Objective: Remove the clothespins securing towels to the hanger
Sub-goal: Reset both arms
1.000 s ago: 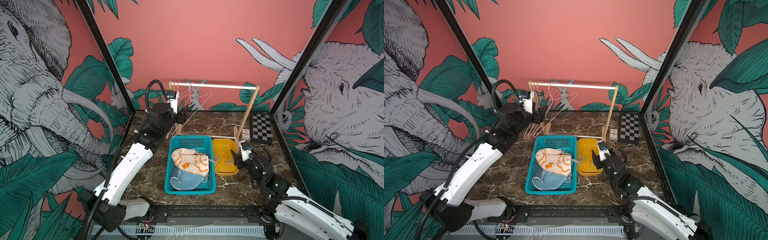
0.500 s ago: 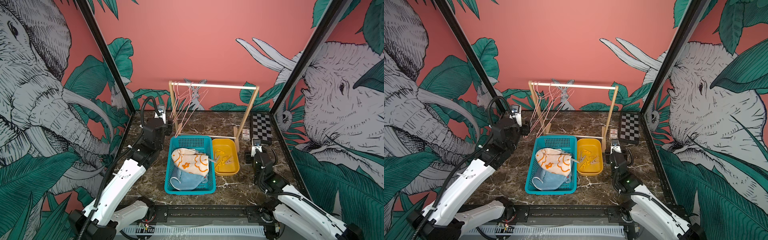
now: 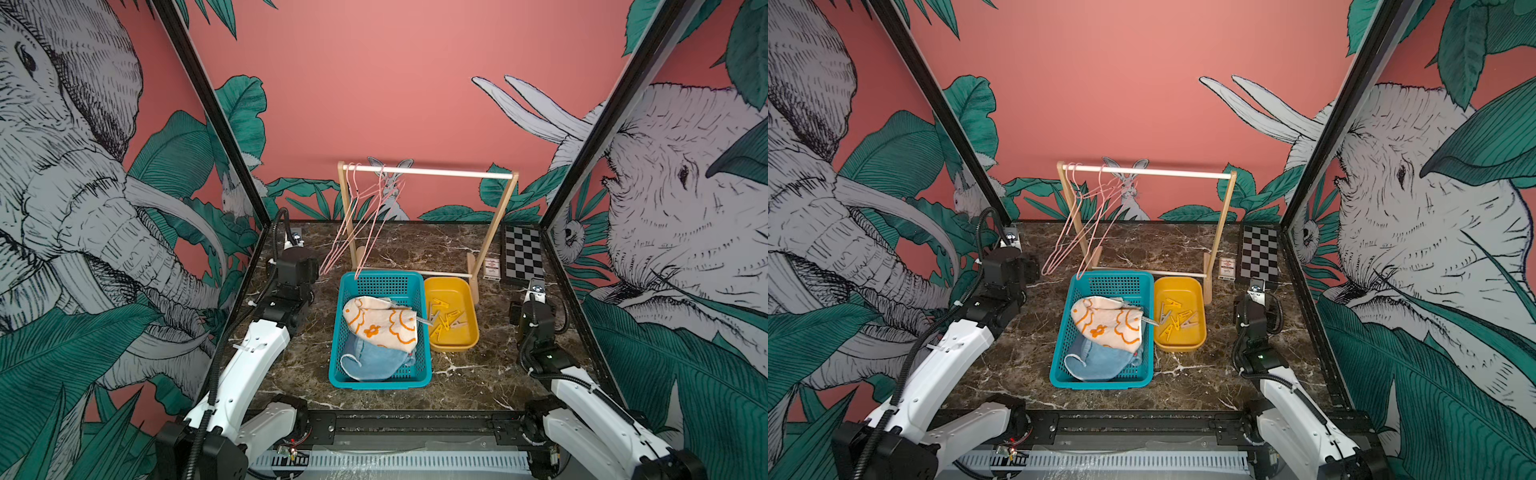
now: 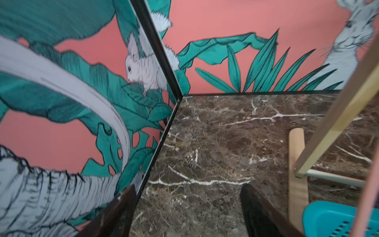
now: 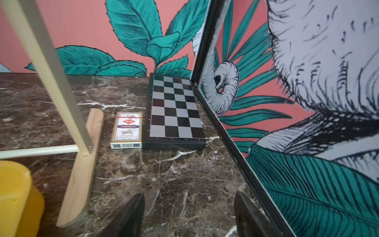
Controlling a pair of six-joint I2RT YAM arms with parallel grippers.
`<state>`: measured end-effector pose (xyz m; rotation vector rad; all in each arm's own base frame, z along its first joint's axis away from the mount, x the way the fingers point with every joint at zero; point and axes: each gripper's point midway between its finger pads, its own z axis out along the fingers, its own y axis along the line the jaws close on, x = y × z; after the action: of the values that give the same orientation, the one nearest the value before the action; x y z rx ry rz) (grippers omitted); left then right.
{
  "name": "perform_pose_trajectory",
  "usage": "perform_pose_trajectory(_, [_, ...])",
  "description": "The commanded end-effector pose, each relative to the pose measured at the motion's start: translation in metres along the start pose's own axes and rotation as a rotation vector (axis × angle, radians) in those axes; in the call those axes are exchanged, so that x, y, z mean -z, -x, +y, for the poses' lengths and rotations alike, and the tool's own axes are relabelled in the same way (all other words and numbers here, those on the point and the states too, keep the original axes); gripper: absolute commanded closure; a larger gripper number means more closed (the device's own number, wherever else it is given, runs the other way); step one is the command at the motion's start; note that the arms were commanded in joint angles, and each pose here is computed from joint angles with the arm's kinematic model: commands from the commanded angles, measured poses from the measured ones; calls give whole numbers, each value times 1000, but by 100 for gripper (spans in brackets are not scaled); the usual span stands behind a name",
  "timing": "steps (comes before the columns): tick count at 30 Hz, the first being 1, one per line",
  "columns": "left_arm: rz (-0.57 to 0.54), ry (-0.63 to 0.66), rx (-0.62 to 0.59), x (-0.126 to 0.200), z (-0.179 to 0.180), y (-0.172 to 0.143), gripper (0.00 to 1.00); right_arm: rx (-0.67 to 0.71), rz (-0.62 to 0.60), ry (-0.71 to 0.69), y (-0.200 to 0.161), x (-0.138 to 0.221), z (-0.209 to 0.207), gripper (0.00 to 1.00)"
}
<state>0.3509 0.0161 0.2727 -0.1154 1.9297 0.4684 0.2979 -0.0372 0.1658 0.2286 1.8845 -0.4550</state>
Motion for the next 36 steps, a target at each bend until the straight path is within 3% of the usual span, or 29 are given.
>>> perform_pose_trajectory(1, [-10,34,94,-8,11,-9,15,-83,7,-8,-5,-8,-6,32])
perform_pose_trajectory(8, [1,75,97,-27,12,-52,1,-113,61,-18,-25,-27,-13,31])
perform_pose_trajectory(19, [35,-79,-20,-54,-31,-108,1,-94,99,140,-38,-49,16,30])
perform_pose_trajectory(26, [-5,-283,-49,-66,-69,-123,1,-90,38,178,-30,-57,23,29])
perform_pose_trajectory(36, [-77,-356,-47,-78,-86,-119,1,-51,-37,250,-17,-65,38,28])
